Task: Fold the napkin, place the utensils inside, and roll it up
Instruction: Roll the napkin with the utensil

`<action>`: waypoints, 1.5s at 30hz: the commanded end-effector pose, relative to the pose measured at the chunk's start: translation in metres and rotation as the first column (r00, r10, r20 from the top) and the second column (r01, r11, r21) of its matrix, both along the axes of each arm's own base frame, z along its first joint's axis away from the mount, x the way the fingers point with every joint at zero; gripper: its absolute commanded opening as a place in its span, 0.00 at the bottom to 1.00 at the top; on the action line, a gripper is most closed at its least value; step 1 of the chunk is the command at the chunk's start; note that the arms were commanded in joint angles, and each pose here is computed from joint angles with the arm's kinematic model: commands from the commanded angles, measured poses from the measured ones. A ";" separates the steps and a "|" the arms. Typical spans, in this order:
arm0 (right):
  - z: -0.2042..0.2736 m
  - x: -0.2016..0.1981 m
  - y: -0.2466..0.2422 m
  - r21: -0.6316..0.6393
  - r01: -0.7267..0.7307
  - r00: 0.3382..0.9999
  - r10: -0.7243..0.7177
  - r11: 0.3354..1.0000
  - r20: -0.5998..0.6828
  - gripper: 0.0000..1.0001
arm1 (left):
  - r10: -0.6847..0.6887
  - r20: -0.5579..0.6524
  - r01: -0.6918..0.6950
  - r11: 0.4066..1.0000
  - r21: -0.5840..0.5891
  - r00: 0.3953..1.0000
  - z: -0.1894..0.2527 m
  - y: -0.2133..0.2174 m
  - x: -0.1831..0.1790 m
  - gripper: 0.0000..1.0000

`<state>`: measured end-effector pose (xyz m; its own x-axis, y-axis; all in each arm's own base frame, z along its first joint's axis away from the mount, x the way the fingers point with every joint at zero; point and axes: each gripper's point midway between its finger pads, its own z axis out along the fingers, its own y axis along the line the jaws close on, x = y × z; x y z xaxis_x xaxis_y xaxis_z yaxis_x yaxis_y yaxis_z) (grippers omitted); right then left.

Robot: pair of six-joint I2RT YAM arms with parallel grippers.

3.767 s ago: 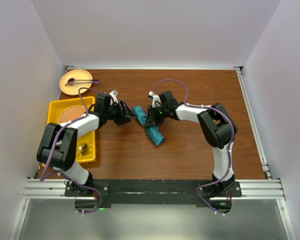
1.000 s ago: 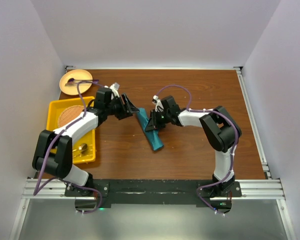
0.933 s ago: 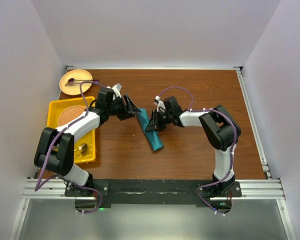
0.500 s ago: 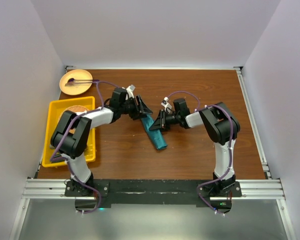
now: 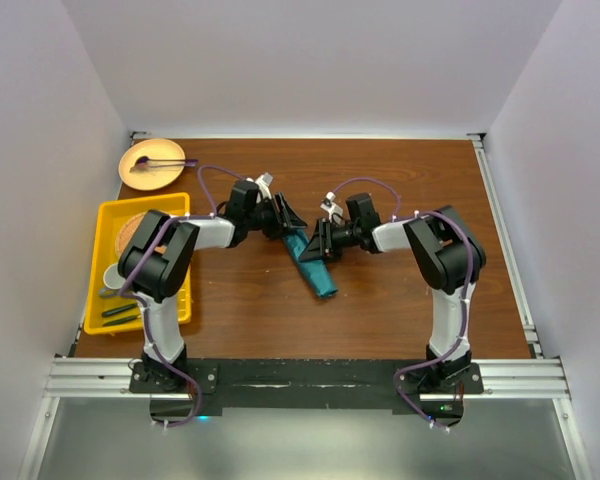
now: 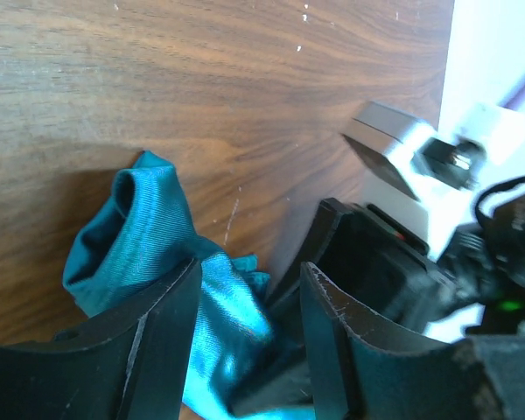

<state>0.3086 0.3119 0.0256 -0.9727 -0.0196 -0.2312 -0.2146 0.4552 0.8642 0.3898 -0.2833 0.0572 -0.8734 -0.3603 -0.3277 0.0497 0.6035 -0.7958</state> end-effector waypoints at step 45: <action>0.089 0.006 -0.002 -0.659 0.317 0.784 0.202 0.682 0.587 0.88 | 0.349 0.026 -0.346 0.913 0.215 0.937 0.103 0.118 0.022 0.64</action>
